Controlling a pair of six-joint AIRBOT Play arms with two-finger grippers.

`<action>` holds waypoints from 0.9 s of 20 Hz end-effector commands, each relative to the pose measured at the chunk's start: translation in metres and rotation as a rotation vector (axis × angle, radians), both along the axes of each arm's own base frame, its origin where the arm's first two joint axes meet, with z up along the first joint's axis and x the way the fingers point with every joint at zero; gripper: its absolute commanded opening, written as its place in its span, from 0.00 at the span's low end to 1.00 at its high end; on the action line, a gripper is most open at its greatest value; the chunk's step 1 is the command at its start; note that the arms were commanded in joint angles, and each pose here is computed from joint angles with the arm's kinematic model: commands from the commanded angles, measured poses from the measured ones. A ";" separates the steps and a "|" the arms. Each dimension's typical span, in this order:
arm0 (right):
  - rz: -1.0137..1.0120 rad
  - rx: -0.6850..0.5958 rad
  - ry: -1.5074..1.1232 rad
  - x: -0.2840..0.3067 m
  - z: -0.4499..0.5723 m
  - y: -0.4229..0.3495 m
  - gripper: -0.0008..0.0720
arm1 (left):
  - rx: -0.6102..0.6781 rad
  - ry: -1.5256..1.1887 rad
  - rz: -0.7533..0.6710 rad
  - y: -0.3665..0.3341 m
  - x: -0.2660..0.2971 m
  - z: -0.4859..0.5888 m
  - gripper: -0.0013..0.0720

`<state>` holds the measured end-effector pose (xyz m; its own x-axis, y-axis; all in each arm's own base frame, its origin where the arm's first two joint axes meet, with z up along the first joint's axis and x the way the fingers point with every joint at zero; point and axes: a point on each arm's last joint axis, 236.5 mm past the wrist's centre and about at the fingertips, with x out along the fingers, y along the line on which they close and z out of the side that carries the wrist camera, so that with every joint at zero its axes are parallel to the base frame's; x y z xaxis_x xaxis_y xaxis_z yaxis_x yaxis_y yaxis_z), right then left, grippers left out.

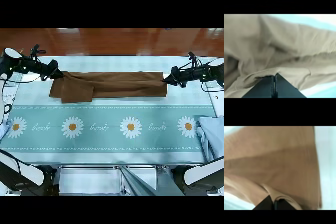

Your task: Fold the shirts.

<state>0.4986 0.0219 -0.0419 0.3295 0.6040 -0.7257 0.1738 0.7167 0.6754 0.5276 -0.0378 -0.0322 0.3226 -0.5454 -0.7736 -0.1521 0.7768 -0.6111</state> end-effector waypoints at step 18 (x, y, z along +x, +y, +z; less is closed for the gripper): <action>-0.121 0.086 -0.048 0.053 -0.013 -0.011 0.58 | 0.021 -0.071 -0.018 0.001 0.051 -0.016 0.70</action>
